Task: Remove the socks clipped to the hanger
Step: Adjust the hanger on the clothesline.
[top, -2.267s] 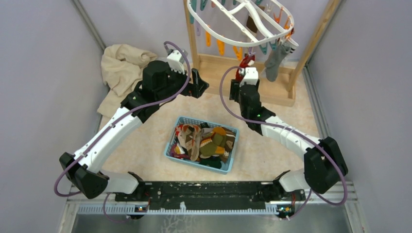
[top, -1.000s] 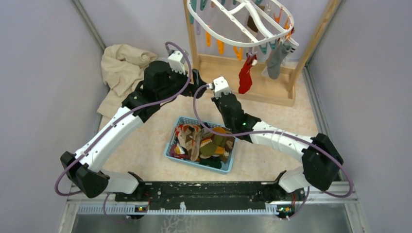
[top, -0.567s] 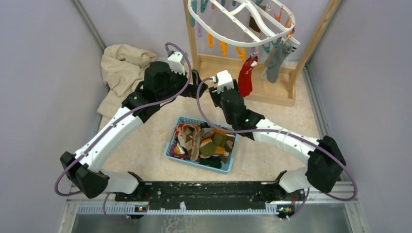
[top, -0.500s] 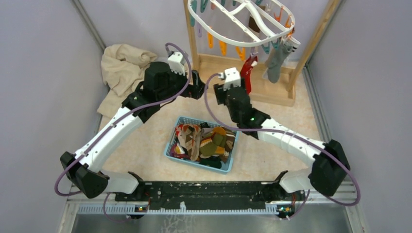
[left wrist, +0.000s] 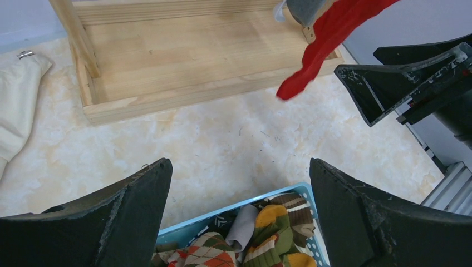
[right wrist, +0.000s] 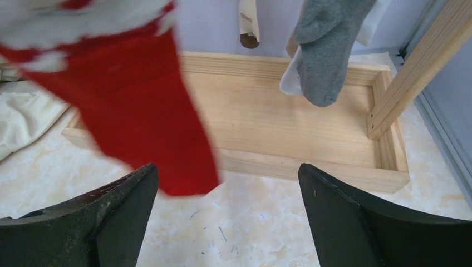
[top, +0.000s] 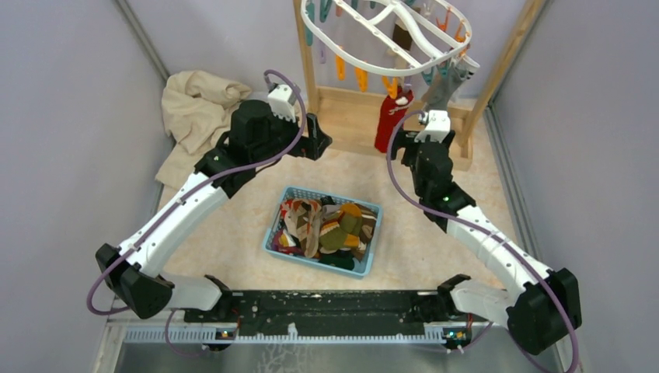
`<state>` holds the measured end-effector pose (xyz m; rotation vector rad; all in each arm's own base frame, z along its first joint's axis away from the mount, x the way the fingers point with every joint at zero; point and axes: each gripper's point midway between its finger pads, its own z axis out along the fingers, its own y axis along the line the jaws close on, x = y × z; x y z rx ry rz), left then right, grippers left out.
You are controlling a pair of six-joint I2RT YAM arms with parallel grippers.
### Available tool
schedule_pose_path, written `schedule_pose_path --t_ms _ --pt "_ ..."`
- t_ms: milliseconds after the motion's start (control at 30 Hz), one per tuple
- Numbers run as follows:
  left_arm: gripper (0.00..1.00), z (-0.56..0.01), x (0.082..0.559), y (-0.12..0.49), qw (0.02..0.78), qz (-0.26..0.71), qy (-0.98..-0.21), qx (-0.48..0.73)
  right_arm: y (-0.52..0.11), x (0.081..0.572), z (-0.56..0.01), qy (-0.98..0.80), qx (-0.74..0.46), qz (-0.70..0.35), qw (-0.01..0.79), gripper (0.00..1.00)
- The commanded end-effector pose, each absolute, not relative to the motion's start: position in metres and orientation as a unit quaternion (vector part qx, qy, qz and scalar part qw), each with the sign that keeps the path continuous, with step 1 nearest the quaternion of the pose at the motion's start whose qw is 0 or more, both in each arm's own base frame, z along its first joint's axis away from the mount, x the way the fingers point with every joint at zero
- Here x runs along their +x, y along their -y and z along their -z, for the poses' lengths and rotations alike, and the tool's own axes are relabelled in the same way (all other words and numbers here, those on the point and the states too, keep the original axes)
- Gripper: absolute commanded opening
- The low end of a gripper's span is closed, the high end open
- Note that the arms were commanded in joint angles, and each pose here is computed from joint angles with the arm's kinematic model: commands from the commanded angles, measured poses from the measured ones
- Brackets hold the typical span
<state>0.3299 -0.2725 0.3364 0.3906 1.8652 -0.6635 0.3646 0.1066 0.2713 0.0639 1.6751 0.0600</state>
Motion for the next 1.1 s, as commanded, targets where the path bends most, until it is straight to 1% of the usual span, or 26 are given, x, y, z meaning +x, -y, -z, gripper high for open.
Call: schedule_pose_path --t_ms 0,167,367,500,733,900,1033,1067 --pt "0.99 -0.351 0.322 0.267 0.548 0.286 -0.769 0.163 -0.1 0.369 -0.275 -0.734 0.055 -0.043 0.675 0.96" --pt "0.99 -0.35 0.322 0.267 0.547 0.286 -0.769 0.164 -0.101 0.372 -0.269 -0.737 0.048 -0.041 0.673 0.94" --pt "0.99 -0.349 0.322 0.268 0.547 0.286 -0.769 0.165 -0.12 0.374 -0.275 -0.718 0.0 -0.077 0.692 0.94" --pt "0.99 -0.35 0.322 0.268 0.547 0.288 -0.769 0.164 -0.127 0.381 -0.274 -0.716 -0.008 -0.085 0.693 0.93" --pt "0.99 -0.351 0.321 0.267 0.548 0.286 -0.769 0.164 -0.127 0.402 -0.273 -0.721 -0.007 -0.057 0.69 0.93" --pt "0.99 -0.35 0.322 0.267 0.548 0.285 -0.769 0.164 -0.113 0.416 -0.259 -0.737 0.022 -0.005 0.676 0.89" --pt "0.99 -0.348 0.323 0.268 0.546 0.285 -0.771 0.165 -0.115 0.421 -0.26 -0.732 0.019 -0.002 0.681 0.88" --pt "0.99 -0.348 0.324 0.268 0.546 0.285 -0.771 0.165 -0.116 0.423 -0.259 -0.732 0.017 -0.003 0.682 0.87"
